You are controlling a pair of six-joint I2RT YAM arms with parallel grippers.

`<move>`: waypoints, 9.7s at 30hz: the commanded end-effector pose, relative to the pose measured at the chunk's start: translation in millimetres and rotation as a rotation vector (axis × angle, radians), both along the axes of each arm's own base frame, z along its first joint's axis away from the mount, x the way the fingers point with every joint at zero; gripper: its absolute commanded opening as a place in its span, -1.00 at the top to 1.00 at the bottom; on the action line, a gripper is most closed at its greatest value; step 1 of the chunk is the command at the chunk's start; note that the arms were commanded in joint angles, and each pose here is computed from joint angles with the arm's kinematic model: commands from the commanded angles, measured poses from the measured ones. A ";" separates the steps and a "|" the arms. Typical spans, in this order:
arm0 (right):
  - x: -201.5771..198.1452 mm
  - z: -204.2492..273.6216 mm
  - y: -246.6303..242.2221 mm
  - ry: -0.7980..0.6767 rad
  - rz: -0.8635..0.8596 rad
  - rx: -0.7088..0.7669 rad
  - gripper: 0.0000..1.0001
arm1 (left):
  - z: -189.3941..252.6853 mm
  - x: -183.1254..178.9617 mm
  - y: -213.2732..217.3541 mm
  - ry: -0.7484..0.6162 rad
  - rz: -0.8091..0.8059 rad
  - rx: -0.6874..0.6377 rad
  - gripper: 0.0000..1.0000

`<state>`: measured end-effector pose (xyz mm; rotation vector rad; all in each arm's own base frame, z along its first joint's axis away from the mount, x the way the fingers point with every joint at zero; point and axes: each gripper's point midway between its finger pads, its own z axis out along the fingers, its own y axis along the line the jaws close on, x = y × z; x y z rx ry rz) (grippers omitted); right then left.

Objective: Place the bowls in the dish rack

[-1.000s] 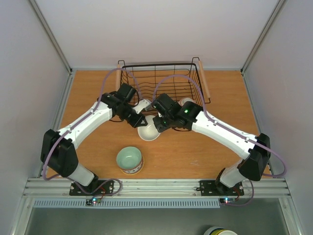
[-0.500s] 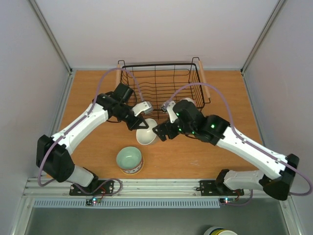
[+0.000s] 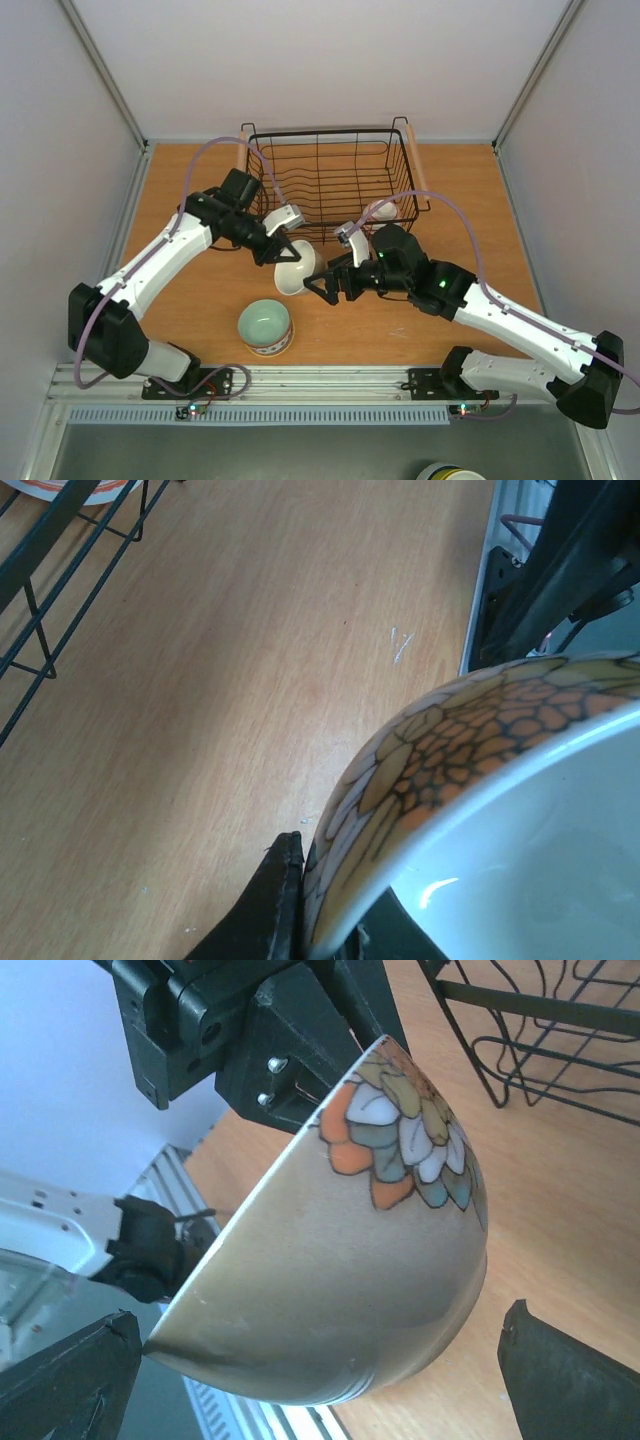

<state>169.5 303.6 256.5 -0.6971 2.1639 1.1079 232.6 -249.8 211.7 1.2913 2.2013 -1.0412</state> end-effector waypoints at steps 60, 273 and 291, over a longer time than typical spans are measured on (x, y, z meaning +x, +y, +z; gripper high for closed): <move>313.4 -34.7 -107.4 -0.251 -0.702 -1.346 0.97 | 46.9 77.5 55.3 -0.402 0.503 0.056 -0.92; 12.8 42.7 38.6 0.340 0.412 0.396 -0.26 | 63.0 -17.9 13.7 -0.134 -0.050 -0.240 0.99; 114.0 38.1 -7.0 0.136 -0.055 -0.006 0.97 | 48.8 91.5 77.9 -0.453 0.562 0.103 -0.97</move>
